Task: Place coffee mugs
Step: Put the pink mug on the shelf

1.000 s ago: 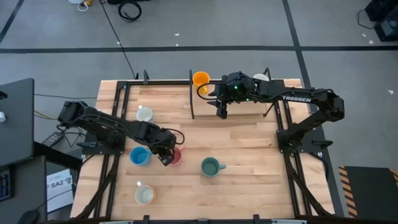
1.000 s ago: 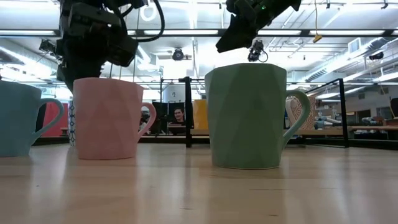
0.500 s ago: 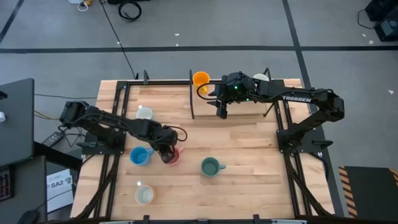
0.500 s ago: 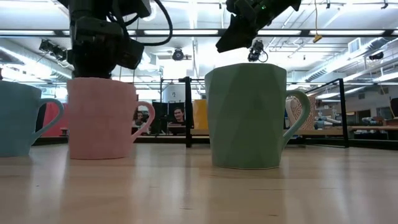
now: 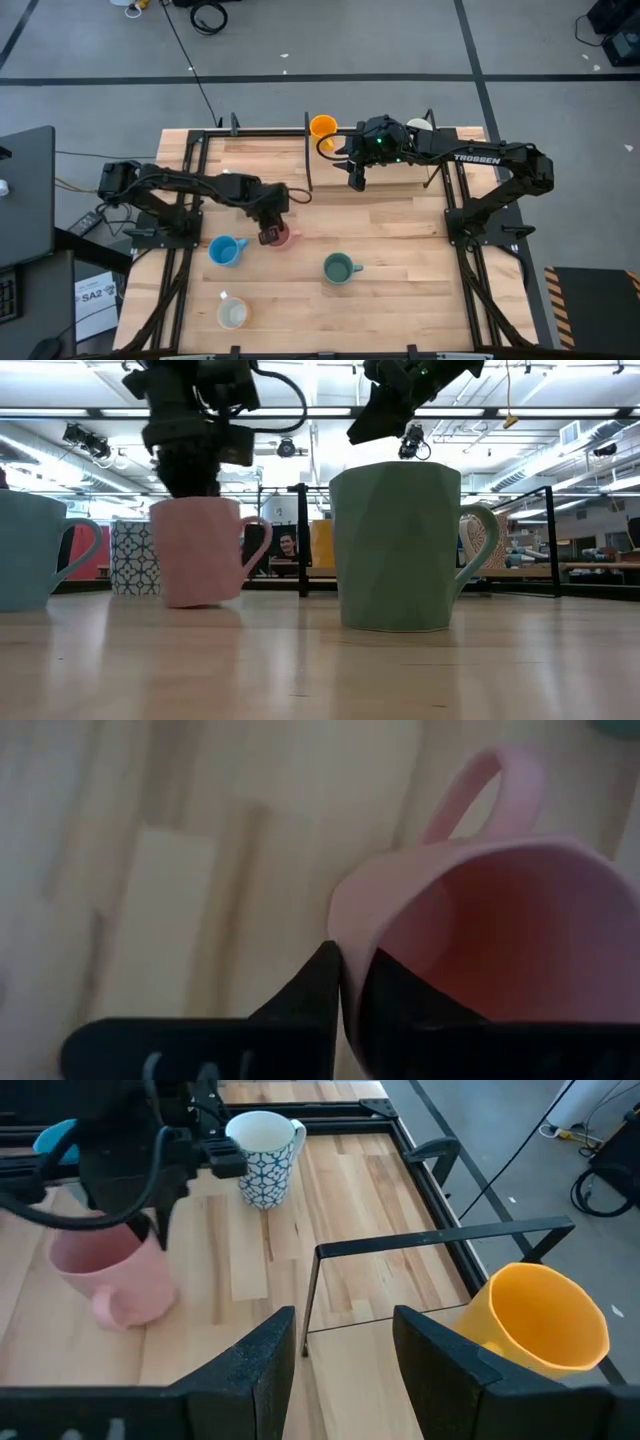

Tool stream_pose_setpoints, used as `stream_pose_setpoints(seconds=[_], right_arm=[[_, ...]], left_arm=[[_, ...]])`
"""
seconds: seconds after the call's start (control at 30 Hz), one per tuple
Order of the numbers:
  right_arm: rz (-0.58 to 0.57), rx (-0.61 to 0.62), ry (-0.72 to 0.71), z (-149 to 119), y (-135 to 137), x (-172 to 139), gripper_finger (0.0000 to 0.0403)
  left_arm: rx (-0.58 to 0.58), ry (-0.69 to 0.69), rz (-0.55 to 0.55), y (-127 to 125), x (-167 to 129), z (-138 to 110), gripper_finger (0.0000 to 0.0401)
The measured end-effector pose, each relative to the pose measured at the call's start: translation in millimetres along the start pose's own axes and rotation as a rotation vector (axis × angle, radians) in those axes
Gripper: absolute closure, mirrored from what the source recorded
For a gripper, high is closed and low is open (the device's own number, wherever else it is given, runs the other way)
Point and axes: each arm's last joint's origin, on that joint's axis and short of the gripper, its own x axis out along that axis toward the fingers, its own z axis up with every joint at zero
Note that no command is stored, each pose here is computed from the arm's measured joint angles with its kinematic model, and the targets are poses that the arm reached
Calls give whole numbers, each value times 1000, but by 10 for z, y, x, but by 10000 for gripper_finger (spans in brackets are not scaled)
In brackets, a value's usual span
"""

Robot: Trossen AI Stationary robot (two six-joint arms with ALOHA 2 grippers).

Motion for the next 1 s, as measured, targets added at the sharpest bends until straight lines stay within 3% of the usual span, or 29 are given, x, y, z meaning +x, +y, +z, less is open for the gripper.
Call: stream_pose_setpoints(seconds=[0.2, 0.57, 0.87, 1.0], right_arm=[[33, -4, 12, -11, 35, 0, 227], [57, -14, 37, -35, 55, 0, 227], [349, -13, 0, -22, 164, -18, 227], [381, -32, -16, 0, 254, -22, 227]], left_arm=[[57, -80, 1, 67, -151, 194, 372], [247, -285, -6, -39, -670, 633, 370], [253, -374, 142, -25, -949, 798, 369], [199, -390, 164, -20, -976, 814, 368]])
